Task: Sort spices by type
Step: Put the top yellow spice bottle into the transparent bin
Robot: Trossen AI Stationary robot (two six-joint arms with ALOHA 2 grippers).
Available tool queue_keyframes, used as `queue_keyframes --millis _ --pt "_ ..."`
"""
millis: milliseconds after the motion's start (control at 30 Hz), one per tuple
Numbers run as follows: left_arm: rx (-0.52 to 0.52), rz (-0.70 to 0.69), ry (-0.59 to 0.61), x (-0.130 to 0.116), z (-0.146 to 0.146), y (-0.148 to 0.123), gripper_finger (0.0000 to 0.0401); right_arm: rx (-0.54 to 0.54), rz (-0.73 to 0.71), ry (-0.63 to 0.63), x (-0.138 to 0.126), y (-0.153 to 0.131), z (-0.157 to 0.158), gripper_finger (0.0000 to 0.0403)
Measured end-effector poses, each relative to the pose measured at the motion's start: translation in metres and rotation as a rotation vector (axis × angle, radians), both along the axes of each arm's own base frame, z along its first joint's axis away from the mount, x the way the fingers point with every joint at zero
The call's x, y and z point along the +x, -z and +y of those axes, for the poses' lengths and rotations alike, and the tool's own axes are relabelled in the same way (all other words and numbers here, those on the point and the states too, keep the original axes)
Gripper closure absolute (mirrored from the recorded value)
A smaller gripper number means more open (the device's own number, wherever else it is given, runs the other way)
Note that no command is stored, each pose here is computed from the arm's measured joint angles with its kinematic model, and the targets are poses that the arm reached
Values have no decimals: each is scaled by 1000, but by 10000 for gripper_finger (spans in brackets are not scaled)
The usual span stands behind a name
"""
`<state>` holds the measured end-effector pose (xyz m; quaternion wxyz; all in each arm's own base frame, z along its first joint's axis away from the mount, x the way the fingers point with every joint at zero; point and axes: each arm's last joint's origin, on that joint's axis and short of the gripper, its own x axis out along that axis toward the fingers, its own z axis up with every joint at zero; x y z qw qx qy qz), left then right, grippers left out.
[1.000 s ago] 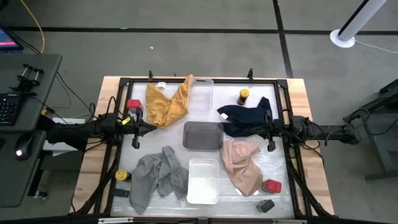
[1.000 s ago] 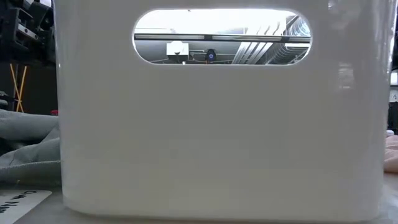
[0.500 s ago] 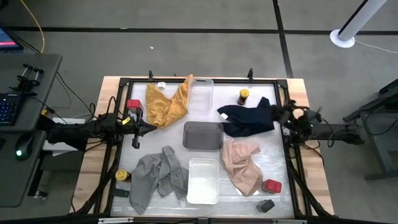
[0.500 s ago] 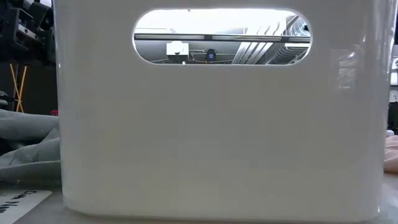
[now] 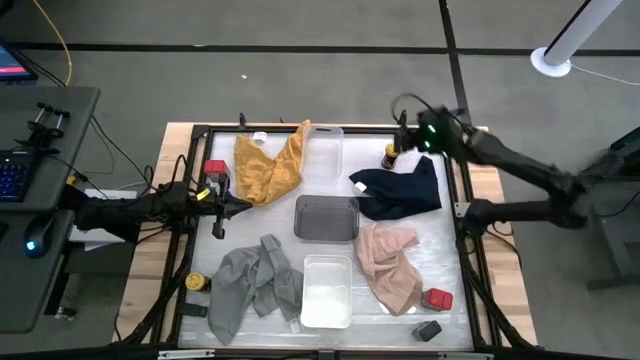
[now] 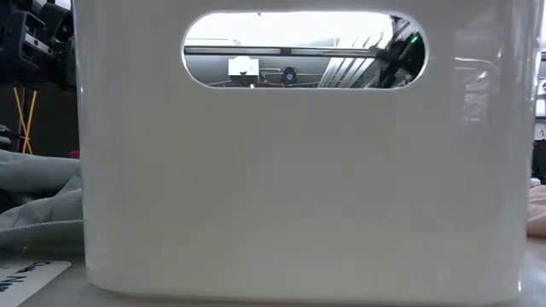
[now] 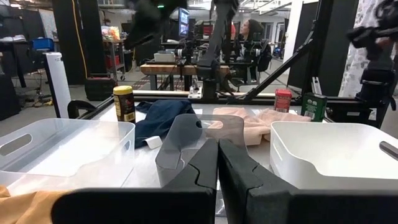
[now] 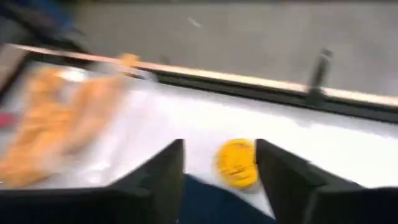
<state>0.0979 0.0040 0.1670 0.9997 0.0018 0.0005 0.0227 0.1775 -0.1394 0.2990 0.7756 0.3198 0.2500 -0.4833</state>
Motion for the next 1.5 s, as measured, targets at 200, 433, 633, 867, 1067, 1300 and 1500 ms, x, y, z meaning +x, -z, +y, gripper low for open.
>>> queue_keyframes --millis 200,433,633,867,1067,1300,1500 --pt "0 0 0 0 0 0 401 182 93 38 34 3 -50 85" --pt "0 0 0 0 0 0 401 345 274 62 62 20 -70 55" --pt "0 0 0 0 0 0 401 457 335 50 72 43 -76 54" --pt "0 0 0 0 0 0 401 472 397 70 71 51 -76 54" --pt "0 0 0 0 0 0 401 504 449 82 70 59 -78 54" --pt "0 0 0 0 0 0 401 542 490 73 77 79 -83 54" --pt "0 0 0 0 0 0 401 553 520 48 79 86 -85 56"
